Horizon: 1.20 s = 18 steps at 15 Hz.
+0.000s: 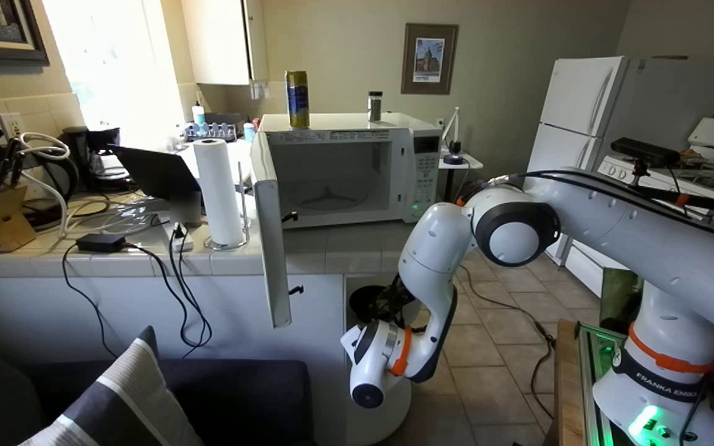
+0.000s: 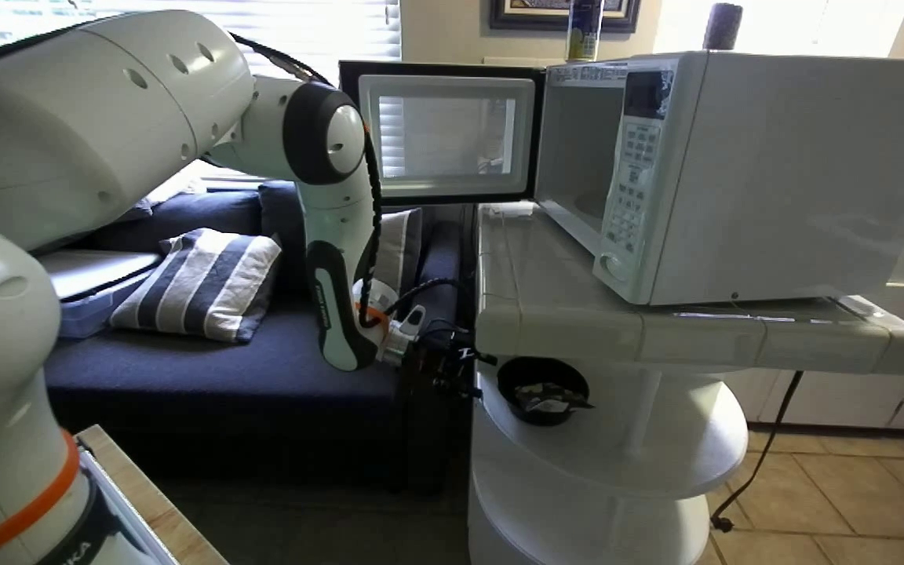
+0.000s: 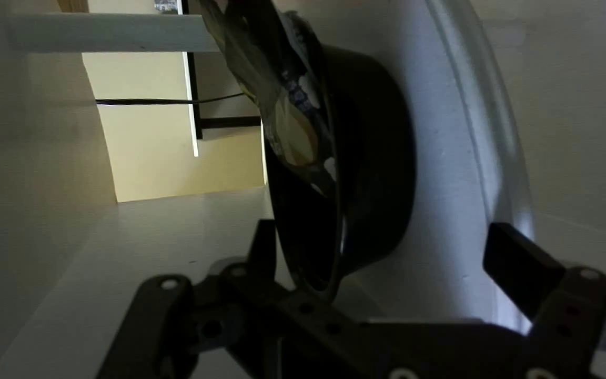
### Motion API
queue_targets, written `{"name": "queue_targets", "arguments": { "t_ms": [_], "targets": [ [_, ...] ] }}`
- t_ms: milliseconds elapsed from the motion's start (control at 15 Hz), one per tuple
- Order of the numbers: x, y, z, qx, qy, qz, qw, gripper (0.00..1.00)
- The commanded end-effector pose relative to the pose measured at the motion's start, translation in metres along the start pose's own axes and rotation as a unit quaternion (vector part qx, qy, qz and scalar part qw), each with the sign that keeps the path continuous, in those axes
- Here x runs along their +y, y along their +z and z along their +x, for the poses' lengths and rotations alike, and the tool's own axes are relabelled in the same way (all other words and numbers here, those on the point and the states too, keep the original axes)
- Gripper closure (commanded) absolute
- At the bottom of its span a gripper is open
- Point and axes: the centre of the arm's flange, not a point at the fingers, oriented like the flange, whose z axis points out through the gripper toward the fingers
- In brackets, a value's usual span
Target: Move the black bowl from the middle shelf to the bottom shelf
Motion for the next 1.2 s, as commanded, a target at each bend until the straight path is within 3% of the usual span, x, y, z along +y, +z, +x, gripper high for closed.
{"name": "queue_targets", "arguments": {
  "t_ms": [0,600,733,800,1133],
  "targets": [
    [0.013,0.016,-0.011,-0.004,0.016,-0.003,0.9998,0.0],
    [0.042,0.025,-0.016,-0.018,0.029,0.011,0.9994,0.01],
    [0.041,0.033,-0.017,-0.021,0.03,0.016,0.9992,0.26],
    [0.039,0.037,-0.017,-0.021,0.032,0.021,0.999,0.3],
    [0.031,0.043,-0.018,-0.011,0.033,0.058,0.9977,0.7]
  ]
}}
